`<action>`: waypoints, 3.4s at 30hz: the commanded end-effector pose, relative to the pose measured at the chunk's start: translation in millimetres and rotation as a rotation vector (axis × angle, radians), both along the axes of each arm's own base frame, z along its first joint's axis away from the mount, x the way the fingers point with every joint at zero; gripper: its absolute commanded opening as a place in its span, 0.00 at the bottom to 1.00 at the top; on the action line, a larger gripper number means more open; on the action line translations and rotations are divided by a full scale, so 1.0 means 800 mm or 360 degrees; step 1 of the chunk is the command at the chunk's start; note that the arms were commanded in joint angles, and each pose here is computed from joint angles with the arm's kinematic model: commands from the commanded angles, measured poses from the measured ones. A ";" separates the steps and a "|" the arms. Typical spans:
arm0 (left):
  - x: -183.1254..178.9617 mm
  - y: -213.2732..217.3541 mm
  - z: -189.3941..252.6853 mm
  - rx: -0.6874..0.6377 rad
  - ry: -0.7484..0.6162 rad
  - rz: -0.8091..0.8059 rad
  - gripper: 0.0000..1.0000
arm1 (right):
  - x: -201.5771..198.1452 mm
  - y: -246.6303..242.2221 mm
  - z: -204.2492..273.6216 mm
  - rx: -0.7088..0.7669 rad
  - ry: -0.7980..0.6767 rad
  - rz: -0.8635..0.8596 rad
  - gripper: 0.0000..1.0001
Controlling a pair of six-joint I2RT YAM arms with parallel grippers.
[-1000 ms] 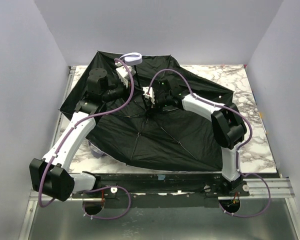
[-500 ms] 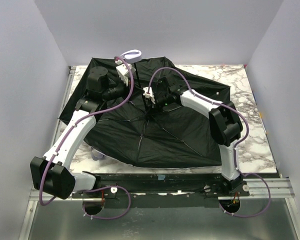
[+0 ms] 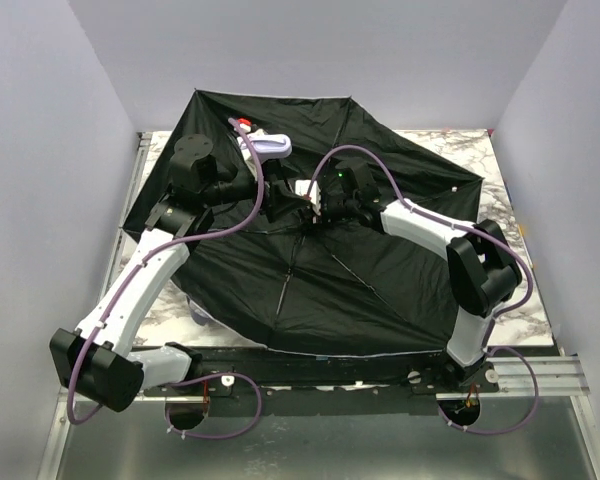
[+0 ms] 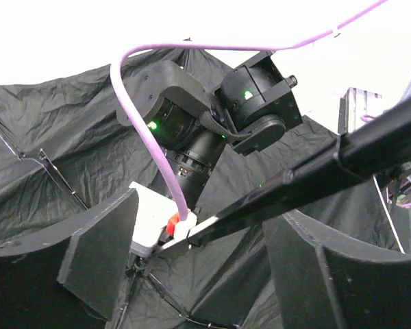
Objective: Open the umbrella
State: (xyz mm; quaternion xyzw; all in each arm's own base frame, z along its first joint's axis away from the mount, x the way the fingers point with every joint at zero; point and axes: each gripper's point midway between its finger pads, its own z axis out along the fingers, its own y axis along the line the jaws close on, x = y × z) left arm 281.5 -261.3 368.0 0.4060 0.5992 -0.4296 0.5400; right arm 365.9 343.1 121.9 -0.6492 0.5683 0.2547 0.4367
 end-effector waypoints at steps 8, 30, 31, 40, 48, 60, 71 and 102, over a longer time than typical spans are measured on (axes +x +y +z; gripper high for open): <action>-0.095 0.025 0.057 0.0028 -0.0555 -0.0191 0.99 | 0.016 -0.043 -0.038 -0.0165 0.0007 -0.0287 0.01; -0.123 0.078 -0.067 0.0183 -0.0240 0.0187 0.99 | 0.034 -0.046 0.052 0.0078 -0.0253 -0.0445 0.01; -0.123 0.081 -0.066 0.0160 -0.0207 0.0219 0.99 | 0.035 -0.049 0.056 0.0079 -0.0271 -0.0464 0.01; -0.100 0.115 -0.044 -0.0095 0.0384 0.0523 0.99 | 0.026 -0.082 0.103 0.0046 -0.0574 -0.0508 0.01; -0.034 0.136 0.009 0.0006 0.0440 0.0707 0.99 | -0.010 -0.073 0.024 -0.0163 -0.0247 -0.0273 0.01; 0.026 0.119 0.058 0.0287 0.0318 0.0621 0.99 | -0.020 -0.051 -0.056 -0.0299 0.0258 -0.0181 0.01; 0.066 0.157 0.065 -0.0327 0.0113 0.0707 0.99 | -0.004 -0.026 0.019 0.0291 0.0547 -0.0528 0.08; 0.044 0.145 -0.075 -0.0324 0.0587 0.0852 0.99 | -0.098 -0.031 0.178 -0.1091 -0.1500 0.0566 0.85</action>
